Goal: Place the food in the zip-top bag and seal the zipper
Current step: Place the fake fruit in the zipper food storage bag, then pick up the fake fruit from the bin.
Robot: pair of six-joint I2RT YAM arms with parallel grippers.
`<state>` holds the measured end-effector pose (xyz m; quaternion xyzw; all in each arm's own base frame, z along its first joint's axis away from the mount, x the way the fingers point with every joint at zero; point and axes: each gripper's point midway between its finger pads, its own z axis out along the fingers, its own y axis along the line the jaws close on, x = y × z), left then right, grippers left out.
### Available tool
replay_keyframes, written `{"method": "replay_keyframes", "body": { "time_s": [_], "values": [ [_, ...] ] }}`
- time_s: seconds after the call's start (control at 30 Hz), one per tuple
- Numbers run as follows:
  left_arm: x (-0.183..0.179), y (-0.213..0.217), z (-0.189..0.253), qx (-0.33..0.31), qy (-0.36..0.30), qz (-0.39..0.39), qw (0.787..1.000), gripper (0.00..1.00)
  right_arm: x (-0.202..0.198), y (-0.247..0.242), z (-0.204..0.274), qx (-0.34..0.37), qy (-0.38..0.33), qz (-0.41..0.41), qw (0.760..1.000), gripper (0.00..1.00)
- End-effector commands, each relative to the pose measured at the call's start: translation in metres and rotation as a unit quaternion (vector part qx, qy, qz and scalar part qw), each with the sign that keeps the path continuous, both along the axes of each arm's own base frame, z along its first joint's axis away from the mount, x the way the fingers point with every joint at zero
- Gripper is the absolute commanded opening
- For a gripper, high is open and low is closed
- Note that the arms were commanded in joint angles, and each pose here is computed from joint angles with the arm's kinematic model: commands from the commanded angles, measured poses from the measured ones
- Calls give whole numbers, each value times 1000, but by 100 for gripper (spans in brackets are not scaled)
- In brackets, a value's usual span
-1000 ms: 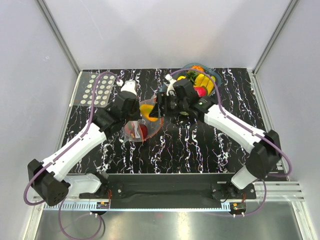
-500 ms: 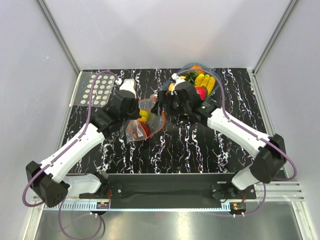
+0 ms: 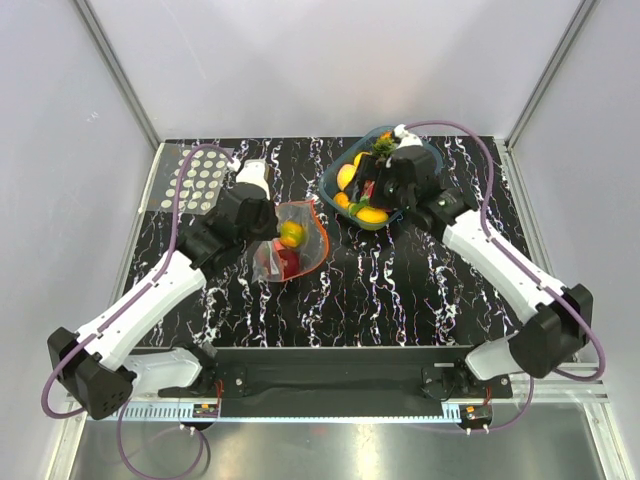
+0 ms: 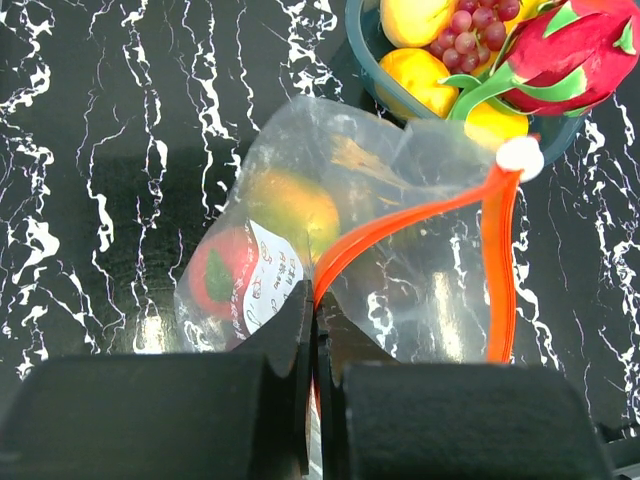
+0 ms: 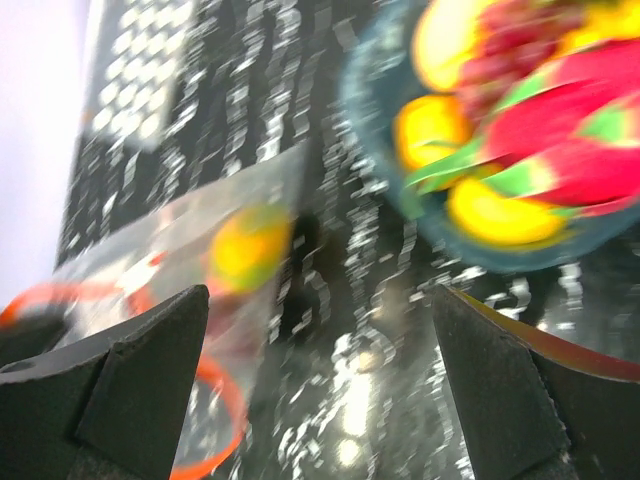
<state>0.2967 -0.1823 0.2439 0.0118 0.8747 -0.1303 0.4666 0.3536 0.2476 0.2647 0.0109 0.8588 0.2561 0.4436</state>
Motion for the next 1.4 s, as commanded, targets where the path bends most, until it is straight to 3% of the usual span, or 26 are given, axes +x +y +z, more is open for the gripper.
{"method": "replay_keyframes", "body": {
  "time_s": [0.0, 0.17, 0.2, 0.47, 0.63, 1.07, 1.17, 1.3, 1.33, 1.37],
  "values": [
    [3, -1, 16, -26, -37, -1, 999, 0, 30, -23, 10, -3, -10, -36, 999, 100],
    [3, -1, 7, -37, -41, 5, 998, 0, 72, -28, -3, -81, -7, -34, 996, 100],
    [4, 0, 6, -37, -43, 8, 998, 0, 83, -28, 13, -84, -22, -37, 995, 100],
    [1, 0, 0, -55, -51, 10, 997, 0, 142, -36, -39, -190, 7, -56, 980, 98],
    [0, -1, -4, -56, -51, 8, 997, 0, 165, -38, -65, -233, 25, -66, 970, 89],
    [1, -2, -3, -57, -60, 3, 997, 0, 202, -49, -149, -320, 68, -84, 941, 78],
    [0, -6, -5, -61, -56, -6, 997, 0, 211, -52, -158, -329, 66, -98, 937, 72],
    [1, -9, -9, -59, -50, -9, 997, 0, 217, -53, -162, -329, 67, -99, 937, 50],
    [1, -8, -9, -58, -51, -9, 997, 0, 216, -51, -158, -324, 67, -95, 939, 39],
    [0, -8, -8, -58, -52, -9, 997, 0, 215, -47, -155, -315, 65, -86, 943, 33]
  ]
}}
